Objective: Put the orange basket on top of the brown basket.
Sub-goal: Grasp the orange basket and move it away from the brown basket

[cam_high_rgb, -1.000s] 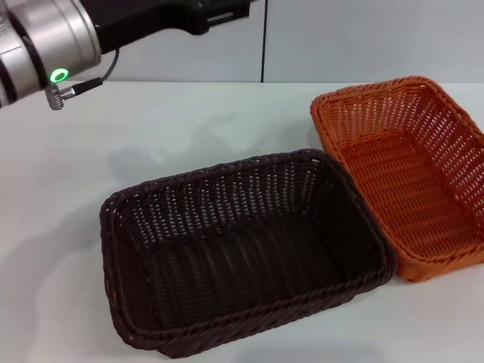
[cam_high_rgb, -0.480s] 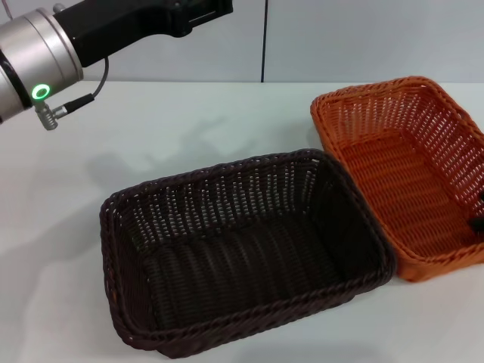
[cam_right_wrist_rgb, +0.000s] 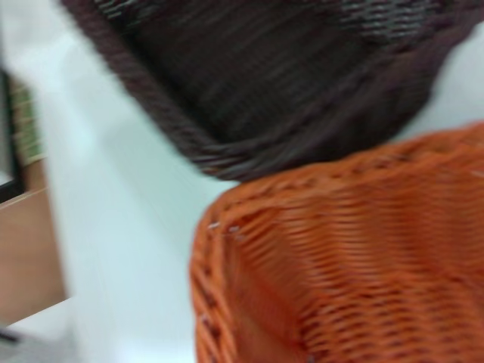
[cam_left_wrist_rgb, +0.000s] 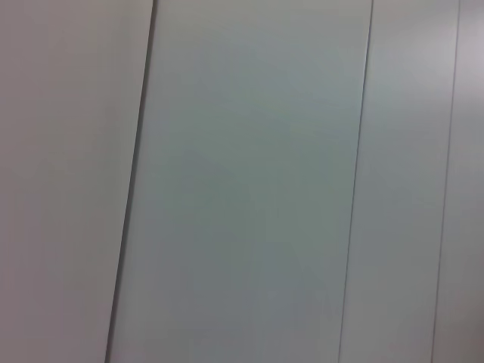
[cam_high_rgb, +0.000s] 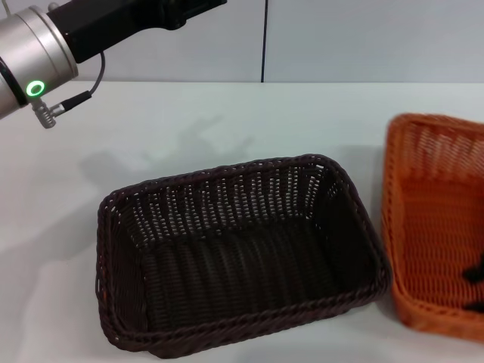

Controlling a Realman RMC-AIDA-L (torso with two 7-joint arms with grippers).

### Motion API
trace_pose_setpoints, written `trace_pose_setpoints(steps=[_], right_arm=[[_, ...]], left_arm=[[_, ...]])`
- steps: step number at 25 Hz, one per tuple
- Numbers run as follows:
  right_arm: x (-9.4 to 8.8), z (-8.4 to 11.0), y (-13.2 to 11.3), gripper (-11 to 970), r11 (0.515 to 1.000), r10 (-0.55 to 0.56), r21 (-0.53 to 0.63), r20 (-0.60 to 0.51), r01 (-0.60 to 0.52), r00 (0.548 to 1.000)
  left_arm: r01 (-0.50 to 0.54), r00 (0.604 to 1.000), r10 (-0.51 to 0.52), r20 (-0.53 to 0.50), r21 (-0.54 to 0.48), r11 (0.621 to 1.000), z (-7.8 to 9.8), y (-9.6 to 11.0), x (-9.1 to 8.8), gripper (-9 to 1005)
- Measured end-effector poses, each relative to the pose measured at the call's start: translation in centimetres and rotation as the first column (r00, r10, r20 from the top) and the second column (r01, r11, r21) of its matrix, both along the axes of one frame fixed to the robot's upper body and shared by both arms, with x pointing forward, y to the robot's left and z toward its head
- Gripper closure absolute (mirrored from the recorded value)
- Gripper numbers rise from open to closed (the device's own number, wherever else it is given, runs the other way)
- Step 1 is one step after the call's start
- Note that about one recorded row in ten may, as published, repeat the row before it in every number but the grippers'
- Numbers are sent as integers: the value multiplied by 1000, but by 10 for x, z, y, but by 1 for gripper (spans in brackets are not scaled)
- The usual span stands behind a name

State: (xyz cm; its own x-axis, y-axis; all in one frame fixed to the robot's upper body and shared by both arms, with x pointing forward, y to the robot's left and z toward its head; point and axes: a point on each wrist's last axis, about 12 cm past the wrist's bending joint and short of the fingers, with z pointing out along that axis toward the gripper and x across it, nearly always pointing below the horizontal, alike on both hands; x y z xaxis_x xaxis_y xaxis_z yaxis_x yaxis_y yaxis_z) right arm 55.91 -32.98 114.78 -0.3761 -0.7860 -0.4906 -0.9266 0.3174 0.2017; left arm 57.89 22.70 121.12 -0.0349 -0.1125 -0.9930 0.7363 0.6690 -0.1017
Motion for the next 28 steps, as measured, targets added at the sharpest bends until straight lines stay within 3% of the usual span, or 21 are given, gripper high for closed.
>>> trace_pose_setpoints(steps=[8,15,16,17,18,19,21,22,23,28], right_arm=[[-33,-9,39,473,977,214,53,-141,-208,967],[-38,-2,38,476,963,263,108,-159,-249,952],[-32,10,23,477,973,207,127,-104,-194,973],[-32,10,23,477,973,207,127,-104,-194,973],[-24,25,2,477,980,120,160,-26,-114,992],[-24,25,2,478,980,120,160,-26,-114,992],[-13,47,-25,479,980,-24,199,105,3,994],[-13,47,-25,479,980,-24,199,105,3,994],[-6,59,-39,479,980,-102,188,188,66,977],[5,74,-57,481,980,-197,56,329,189,923]], left_arm=[[3,1000,-4,-13,-11,1000,-2,-4,8,149],[3,1000,-4,-30,-30,1000,-6,-5,13,149],[4,999,-5,-32,-32,999,-6,-6,14,149],[4,999,-5,-32,-32,999,-6,-6,14,149],[4,999,-5,-33,-34,999,-8,-5,14,149],[4,999,-5,-33,-34,999,-8,-5,14,149],[-1,999,-1,-41,-42,999,-10,-4,15,149],[-3,999,1,-42,-44,999,-10,-3,15,149],[-3,999,1,-42,-44,999,-10,-3,15,149],[-4,999,2,-38,-50,999,-9,-1,16,149]])
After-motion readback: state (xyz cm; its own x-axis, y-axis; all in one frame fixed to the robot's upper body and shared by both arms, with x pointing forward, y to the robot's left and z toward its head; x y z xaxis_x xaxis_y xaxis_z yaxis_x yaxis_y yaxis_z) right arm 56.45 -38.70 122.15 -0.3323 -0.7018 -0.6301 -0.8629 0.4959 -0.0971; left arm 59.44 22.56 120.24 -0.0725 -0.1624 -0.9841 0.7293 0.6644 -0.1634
